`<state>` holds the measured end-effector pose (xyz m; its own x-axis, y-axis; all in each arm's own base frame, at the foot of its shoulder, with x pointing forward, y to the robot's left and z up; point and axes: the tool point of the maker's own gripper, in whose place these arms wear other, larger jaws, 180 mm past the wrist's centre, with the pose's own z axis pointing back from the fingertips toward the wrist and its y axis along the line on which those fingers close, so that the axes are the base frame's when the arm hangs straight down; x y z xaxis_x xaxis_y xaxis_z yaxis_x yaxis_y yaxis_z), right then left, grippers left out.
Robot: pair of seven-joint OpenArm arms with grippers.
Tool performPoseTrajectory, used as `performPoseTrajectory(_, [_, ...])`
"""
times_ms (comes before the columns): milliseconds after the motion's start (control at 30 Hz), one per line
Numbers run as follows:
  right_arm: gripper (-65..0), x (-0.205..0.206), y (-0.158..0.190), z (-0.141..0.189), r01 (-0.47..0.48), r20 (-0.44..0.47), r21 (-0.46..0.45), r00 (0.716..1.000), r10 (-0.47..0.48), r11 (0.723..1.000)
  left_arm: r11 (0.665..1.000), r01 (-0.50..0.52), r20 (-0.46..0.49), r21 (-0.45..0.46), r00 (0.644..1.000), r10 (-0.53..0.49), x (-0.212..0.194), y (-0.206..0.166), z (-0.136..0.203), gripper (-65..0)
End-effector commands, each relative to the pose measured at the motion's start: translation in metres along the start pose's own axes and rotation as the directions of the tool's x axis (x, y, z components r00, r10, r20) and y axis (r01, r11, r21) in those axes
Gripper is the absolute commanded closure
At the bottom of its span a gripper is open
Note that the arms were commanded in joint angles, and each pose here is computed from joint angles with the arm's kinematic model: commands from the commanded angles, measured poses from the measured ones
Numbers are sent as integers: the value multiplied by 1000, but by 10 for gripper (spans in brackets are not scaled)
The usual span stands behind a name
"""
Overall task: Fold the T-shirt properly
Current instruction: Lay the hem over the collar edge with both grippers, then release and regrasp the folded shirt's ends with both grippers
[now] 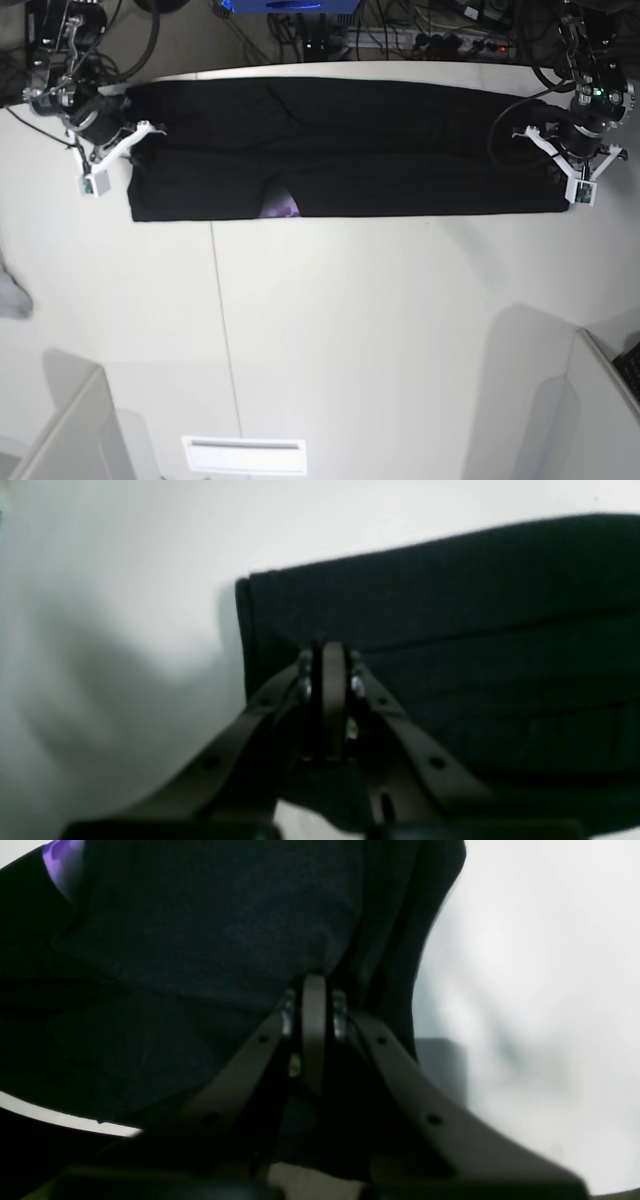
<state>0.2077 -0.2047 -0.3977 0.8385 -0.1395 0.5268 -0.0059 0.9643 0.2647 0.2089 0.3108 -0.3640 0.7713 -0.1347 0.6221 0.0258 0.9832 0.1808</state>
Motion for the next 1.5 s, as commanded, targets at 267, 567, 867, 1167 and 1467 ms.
performPoseTrajectory(267, [-165,6,-3,5,-14,25,-6,1000,14,1000,999,16,29,27,999,-17,9,11,5,-351])
performPoseTrajectory(567, [-228,15,-25,26,13,82,-72,997,-8,997,984,-105,153,146,985,83,30,46,35,-464])
performPoseTrajectory(867, [0,35,23,15,-122,139,58,984,113,991,974,-206,171,91,967,189,28,21,17,0])
performPoseTrajectory(1167, [0,19,2,-23,-9,45,77,999,6,997,951,-303,57,64,952,299,-7,21,-24,0])
performPoseTrajectory(1467, [0,25,-44,-55,99,28,40,995,-100,994,915,-402,7,36,915,402,-13,19,-62,0])
